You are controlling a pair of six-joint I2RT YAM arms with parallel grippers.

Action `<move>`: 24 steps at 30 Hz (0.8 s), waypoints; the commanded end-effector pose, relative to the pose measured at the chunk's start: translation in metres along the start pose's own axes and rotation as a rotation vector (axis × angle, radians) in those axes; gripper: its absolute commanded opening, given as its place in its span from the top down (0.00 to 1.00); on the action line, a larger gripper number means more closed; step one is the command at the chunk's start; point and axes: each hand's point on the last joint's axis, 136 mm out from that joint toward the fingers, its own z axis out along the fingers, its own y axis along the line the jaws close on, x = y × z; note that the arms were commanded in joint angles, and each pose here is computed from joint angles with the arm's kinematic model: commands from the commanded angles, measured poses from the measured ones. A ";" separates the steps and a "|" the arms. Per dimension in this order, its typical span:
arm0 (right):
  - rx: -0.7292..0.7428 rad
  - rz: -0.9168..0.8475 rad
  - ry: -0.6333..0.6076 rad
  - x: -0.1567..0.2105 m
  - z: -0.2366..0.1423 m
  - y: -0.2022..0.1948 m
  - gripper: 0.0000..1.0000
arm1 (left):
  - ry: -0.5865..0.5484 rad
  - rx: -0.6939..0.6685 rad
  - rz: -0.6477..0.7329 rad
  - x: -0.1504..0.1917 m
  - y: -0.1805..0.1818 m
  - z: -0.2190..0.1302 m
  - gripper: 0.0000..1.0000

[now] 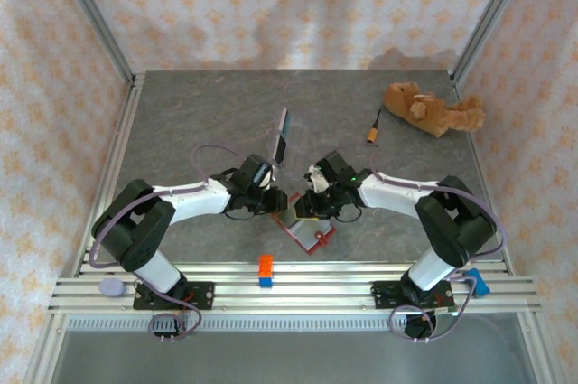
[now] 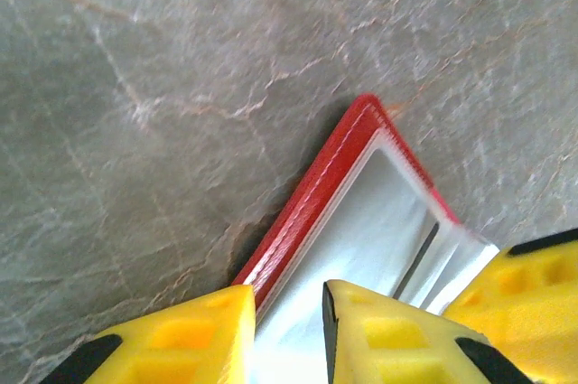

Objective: Put the credit cards into the card holder

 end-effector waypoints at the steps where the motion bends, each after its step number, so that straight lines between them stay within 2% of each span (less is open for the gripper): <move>1: 0.140 0.088 -0.066 -0.003 -0.010 -0.021 0.66 | -0.019 0.021 0.012 0.000 -0.002 -0.007 0.72; 5: 0.151 0.169 -0.133 -0.007 -0.017 -0.025 0.64 | -0.048 -0.009 0.025 -0.004 0.002 -0.013 0.71; 9: 0.107 0.217 -0.160 -0.009 -0.017 -0.020 0.64 | -0.082 -0.024 0.047 -0.012 0.001 -0.017 0.65; 13: 0.083 0.209 -0.168 -0.012 -0.017 -0.011 0.57 | -0.093 -0.058 0.074 -0.019 0.004 -0.013 0.59; 20: 0.064 0.193 -0.172 -0.017 -0.004 0.004 0.56 | -0.094 -0.032 0.067 -0.024 0.001 0.000 0.59; 24: 0.130 0.223 -0.200 -0.019 0.000 -0.011 0.56 | -0.092 -0.011 0.054 -0.022 0.000 0.003 0.60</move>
